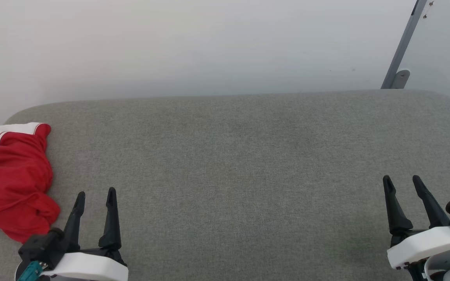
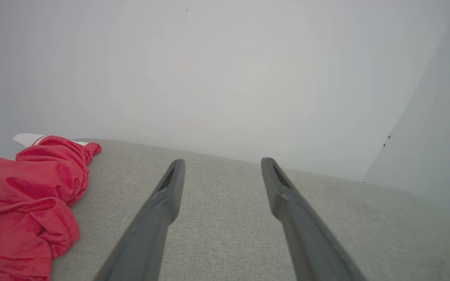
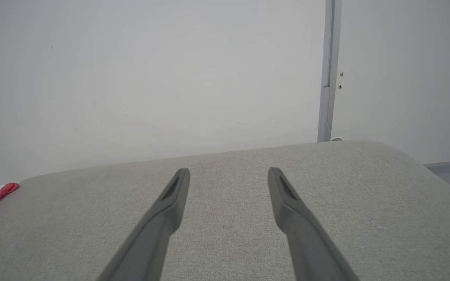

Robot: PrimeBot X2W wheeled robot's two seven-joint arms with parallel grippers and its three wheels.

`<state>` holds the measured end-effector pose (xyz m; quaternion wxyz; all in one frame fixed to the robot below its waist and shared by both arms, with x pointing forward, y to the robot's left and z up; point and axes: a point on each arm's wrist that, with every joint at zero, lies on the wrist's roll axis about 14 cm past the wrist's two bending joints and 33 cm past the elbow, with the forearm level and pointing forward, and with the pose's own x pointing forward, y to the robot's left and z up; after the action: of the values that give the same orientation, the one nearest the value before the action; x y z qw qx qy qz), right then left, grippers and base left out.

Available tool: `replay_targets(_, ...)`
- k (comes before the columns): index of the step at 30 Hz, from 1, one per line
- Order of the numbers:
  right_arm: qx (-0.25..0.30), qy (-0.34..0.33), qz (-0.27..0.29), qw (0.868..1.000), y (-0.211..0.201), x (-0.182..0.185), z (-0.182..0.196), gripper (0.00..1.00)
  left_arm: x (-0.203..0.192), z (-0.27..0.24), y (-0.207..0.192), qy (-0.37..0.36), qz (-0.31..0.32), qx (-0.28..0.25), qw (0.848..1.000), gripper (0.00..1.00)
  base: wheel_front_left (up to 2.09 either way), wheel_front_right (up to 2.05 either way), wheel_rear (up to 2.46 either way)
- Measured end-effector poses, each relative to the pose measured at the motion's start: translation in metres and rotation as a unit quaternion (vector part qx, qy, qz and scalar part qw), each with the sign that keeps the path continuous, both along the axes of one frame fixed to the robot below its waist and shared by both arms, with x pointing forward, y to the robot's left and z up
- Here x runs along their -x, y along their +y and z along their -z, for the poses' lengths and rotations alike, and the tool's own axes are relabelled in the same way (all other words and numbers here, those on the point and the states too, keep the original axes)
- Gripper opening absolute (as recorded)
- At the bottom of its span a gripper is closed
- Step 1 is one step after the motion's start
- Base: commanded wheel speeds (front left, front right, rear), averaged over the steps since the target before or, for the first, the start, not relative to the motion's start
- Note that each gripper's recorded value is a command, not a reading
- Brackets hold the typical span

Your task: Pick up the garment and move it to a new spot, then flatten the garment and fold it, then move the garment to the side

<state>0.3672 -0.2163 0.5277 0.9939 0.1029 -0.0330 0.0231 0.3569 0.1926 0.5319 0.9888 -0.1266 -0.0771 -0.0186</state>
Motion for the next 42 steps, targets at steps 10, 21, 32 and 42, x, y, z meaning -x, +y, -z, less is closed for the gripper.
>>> replay_targets(10,0.04,-0.007,-0.004,0.999,0.001,0.002,-0.002,1.0,0.003,-0.005,-0.005,-0.014,0.007,-0.037,0.999,1.0,0.0,0.0,0.0)
replay_targets(21,0.048,-0.013,-0.01,0.999,0.004,0.001,-0.005,1.0,0.005,-0.007,-0.005,-0.018,0.008,-0.044,0.999,1.0,0.0,0.0,0.0)
replay_targets(32,0.049,-0.015,-0.08,0.995,0.052,-0.012,-0.007,1.0,0.025,-0.009,0.042,-0.017,-0.071,-0.041,0.996,1.0,0.0,0.0,0.0)
replay_targets(42,0.056,-0.021,-0.189,0.98,0.128,-0.029,-0.012,1.0,0.071,-0.01,0.11,-0.01,-0.19,-0.03,0.981,1.0,0.0,0.0,0.0)
